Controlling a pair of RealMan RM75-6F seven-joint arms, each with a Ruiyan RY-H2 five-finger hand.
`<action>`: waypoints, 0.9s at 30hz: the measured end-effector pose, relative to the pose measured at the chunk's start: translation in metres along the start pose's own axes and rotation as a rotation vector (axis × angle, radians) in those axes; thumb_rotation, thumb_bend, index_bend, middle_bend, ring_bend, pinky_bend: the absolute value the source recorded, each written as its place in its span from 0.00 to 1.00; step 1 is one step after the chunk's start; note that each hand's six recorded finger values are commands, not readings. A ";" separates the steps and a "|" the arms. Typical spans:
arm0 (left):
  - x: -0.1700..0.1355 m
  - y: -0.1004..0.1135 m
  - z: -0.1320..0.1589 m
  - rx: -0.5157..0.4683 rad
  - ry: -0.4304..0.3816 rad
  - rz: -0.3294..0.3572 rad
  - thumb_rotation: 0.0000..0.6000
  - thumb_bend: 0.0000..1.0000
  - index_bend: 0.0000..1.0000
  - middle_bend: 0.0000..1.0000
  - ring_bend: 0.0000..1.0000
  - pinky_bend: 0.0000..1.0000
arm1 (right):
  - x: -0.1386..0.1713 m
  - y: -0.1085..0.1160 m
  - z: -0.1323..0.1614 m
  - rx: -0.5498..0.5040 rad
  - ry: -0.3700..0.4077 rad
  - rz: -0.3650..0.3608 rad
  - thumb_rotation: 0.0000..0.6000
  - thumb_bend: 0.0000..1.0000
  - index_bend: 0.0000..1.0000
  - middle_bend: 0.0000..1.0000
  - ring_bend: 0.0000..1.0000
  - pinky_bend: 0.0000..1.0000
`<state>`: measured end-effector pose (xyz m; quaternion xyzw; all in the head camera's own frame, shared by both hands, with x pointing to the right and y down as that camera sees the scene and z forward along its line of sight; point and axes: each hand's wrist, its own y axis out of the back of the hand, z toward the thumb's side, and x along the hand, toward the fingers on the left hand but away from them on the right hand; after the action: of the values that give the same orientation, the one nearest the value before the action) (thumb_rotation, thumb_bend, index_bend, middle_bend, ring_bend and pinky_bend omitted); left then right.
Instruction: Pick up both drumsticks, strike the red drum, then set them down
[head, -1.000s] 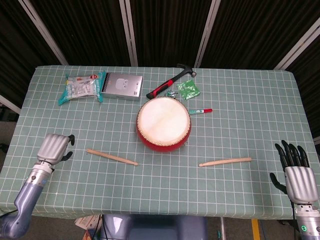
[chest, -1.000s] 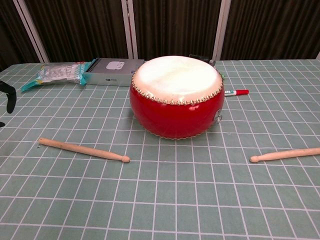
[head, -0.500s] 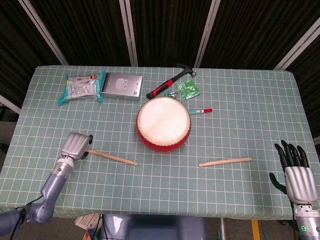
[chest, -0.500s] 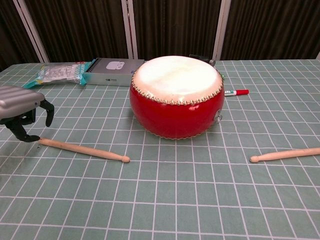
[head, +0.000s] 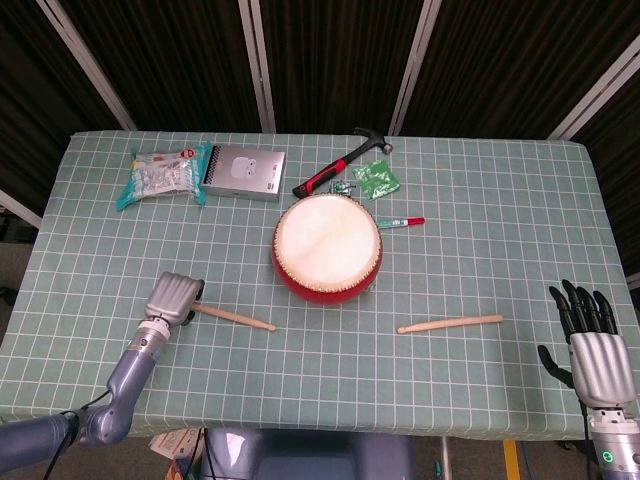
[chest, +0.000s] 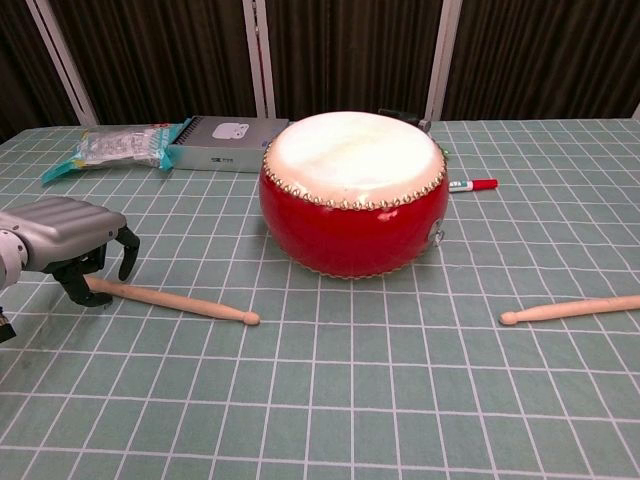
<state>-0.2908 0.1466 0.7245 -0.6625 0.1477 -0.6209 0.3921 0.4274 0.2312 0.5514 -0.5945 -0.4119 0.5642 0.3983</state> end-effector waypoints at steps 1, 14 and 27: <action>0.000 -0.001 0.001 0.001 0.000 -0.001 1.00 0.28 0.50 1.00 1.00 1.00 | 0.000 0.000 0.000 -0.001 0.000 0.000 1.00 0.34 0.00 0.00 0.00 0.04; 0.002 -0.013 0.003 -0.001 0.013 -0.041 1.00 0.55 0.72 1.00 1.00 1.00 | 0.000 0.000 0.000 -0.009 0.000 0.000 1.00 0.34 0.00 0.00 0.00 0.04; -0.029 0.032 -0.002 -0.150 -0.031 0.101 1.00 0.56 0.76 1.00 1.00 1.00 | 0.000 0.000 0.000 -0.006 -0.001 0.006 1.00 0.34 0.00 0.00 0.00 0.04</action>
<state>-0.2890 0.1443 0.6813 -0.6914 0.2210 -0.5771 0.3743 0.4271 0.2316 0.5516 -0.5965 -0.4120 0.5645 0.3946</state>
